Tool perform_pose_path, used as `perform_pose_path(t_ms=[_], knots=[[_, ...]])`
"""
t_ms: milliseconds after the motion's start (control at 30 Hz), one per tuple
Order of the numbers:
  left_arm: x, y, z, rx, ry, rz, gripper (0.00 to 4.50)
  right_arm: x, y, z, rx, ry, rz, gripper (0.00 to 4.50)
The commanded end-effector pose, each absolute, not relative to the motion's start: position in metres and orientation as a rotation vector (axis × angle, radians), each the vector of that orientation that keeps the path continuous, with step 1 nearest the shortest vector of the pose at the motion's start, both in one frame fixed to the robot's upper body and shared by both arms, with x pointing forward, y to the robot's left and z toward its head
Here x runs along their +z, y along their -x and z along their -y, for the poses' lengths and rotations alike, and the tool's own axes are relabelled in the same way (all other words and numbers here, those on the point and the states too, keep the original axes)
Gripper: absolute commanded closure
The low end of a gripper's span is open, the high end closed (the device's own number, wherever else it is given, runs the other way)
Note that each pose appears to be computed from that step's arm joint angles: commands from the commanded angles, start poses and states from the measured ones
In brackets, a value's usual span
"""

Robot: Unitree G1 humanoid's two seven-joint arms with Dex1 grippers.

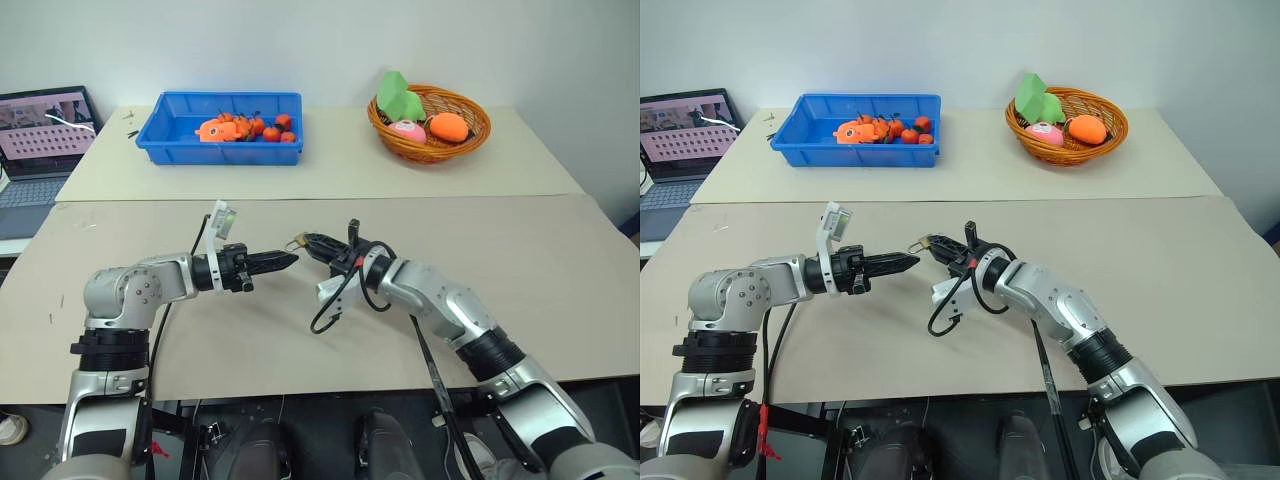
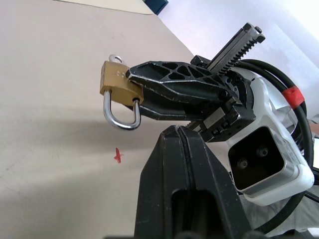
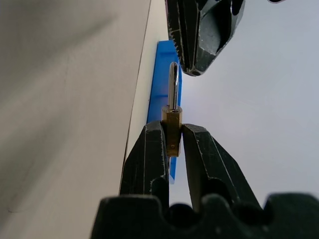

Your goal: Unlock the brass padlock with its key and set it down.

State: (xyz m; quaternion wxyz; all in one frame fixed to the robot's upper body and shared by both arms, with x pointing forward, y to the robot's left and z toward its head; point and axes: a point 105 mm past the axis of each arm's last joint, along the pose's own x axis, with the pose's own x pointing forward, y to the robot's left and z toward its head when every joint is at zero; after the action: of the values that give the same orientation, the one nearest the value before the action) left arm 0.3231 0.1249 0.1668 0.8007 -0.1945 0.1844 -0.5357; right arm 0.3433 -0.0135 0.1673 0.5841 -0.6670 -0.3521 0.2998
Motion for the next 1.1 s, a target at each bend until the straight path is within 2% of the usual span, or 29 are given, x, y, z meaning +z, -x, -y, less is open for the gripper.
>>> perform_pose_path(t_ms=[33, 367, 767, 1100], knots=[[0.18, -0.327, -0.127, -1.156, 0.402, -0.346, 4.47, 0.195, -0.343, 0.012, 0.634, 1.512, 0.882, 4.41], [0.18, -0.343, -0.13, -1.088, 0.385, -0.317, 4.47, 0.197, -0.332, 0.008, 0.65, 1.492, 0.891, 4.41], [0.19, -0.34, -0.12, -1.122, 0.397, -0.294, 4.47, 0.185, -0.34, 0.009, 0.661, 1.506, 0.864, 4.41], [0.193, -0.338, -0.121, -1.123, 0.396, -0.289, 4.47, 0.179, -0.337, 0.012, 0.672, 1.518, 0.866, 4.41]])
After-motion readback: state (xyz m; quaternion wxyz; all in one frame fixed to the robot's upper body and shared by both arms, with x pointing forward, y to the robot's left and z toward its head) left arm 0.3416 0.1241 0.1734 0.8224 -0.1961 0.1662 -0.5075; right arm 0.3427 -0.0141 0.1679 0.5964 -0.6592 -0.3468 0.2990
